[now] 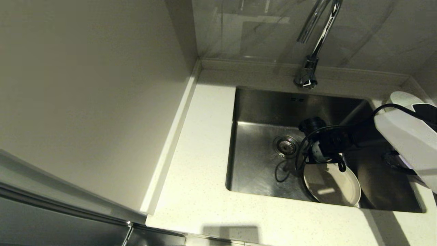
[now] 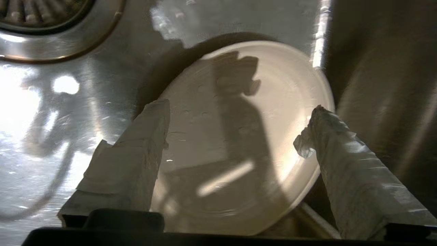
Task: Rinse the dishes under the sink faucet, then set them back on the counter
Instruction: Put a plate back to the table from the sink
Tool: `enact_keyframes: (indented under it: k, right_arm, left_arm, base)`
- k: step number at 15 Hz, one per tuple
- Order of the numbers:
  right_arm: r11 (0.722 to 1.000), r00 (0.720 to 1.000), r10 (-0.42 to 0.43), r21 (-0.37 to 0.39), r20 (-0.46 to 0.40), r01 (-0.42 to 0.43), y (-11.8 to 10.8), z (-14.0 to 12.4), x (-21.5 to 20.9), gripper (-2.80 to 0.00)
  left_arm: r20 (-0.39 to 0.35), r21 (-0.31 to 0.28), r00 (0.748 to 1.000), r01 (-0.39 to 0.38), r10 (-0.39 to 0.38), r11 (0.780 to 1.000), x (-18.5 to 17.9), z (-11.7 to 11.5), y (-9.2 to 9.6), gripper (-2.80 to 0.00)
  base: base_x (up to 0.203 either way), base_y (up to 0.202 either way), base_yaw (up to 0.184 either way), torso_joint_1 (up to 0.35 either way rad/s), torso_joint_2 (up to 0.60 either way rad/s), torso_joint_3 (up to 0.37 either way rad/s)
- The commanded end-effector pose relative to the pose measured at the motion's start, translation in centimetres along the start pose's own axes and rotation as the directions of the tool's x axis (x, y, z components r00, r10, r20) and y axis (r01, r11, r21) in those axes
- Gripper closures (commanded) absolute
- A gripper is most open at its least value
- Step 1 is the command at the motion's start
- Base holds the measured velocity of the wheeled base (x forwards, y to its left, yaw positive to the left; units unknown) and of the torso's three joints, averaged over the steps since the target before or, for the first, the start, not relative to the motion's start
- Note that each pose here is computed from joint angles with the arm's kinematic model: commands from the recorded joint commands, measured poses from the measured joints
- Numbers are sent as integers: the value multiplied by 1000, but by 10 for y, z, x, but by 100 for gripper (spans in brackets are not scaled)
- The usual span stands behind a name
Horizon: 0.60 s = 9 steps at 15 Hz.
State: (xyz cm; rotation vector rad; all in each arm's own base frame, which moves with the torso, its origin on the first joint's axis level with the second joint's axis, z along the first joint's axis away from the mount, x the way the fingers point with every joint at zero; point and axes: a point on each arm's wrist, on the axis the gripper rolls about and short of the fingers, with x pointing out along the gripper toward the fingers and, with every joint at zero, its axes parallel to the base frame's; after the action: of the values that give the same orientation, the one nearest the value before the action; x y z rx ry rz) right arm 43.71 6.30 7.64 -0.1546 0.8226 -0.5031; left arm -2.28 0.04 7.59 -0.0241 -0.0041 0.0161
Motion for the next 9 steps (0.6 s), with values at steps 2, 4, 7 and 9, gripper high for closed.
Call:
enact_keyframes:
  k: [2,4,7,9]
  right_arm:
    - [1000,1000,-3,-8,-13,3,9,-4,12,-280]
    - [1000,1000,6,-18,-24,-7,12,-7,17,-280]
    - [999,999,4,-32,-48,-5,17,-15,26,-280]
    - [999,999,4,-36,-52,-6,20,-17,31,-280]
  left_arm:
    - [2,-1,1000,-1,1,1000,0,0,0,0]
    - [2,-1,1000,-1,1,1000,0,0,0,0]
    - [2,-1,1000,-1,1,1000,0,0,0,0]
    - [2,-1,1000,-1,1,1000,0,0,0,0]
  base:
    - [0,0,0,0,0,0]
    - [0,0,0,0,0,0]
    - [0,0,0,0,0,0]
    - [0,0,0,0,0,0]
